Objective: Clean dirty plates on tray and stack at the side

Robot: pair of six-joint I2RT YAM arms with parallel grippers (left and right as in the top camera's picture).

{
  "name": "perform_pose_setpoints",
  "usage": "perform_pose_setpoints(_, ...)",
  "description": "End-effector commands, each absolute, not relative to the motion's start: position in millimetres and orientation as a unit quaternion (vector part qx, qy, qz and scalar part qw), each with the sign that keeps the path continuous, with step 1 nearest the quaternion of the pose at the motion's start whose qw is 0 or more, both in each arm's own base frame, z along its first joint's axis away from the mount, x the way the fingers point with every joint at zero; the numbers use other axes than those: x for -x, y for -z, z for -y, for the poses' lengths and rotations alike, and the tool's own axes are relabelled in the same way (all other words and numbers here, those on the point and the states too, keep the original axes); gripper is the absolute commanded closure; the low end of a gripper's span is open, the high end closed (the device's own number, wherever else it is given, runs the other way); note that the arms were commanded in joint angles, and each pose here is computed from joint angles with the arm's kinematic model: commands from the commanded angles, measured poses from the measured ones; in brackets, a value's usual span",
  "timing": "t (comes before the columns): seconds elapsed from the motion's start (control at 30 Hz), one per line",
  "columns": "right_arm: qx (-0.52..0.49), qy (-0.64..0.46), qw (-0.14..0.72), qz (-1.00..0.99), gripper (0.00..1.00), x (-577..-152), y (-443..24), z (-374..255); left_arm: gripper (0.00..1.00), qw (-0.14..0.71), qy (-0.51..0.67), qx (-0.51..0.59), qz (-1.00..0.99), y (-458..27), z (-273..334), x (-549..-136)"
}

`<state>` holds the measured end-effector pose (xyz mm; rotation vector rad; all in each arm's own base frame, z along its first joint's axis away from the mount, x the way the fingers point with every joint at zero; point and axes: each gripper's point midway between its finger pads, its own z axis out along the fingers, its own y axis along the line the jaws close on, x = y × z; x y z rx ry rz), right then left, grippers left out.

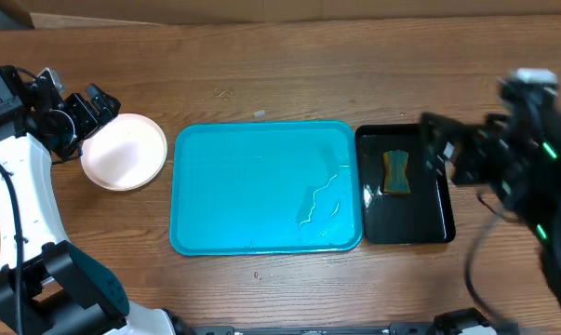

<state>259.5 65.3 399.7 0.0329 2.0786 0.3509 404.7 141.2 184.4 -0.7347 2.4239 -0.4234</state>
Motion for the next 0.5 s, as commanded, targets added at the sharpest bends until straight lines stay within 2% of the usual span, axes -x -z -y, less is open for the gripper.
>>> perform_pose_setpoints(0.0,-0.022,-0.143,0.541,-0.828,0.0,-230,-426,-53,0.0,0.29,0.153,0.264,-0.907,-189,-141,-407)
perform_pose_setpoints(0.17,-0.02,-0.155,0.588,-0.794,0.0,-190,-448,-45,0.0,0.29,0.153,0.264,-0.907,-189,-141,-407)
perform_pose_setpoints(0.3,-0.02,-0.155,0.584,-0.796,0.0,-164,-440,-39,0.0,0.29,0.153,0.264,-0.907,-189,-141,-407)
perform_pose_setpoints(0.47,0.002,-0.134,0.668,-0.732,0.0,-164,-460,-33,0.0,0.29,0.153,0.264,-0.907,-189,-141,-407)
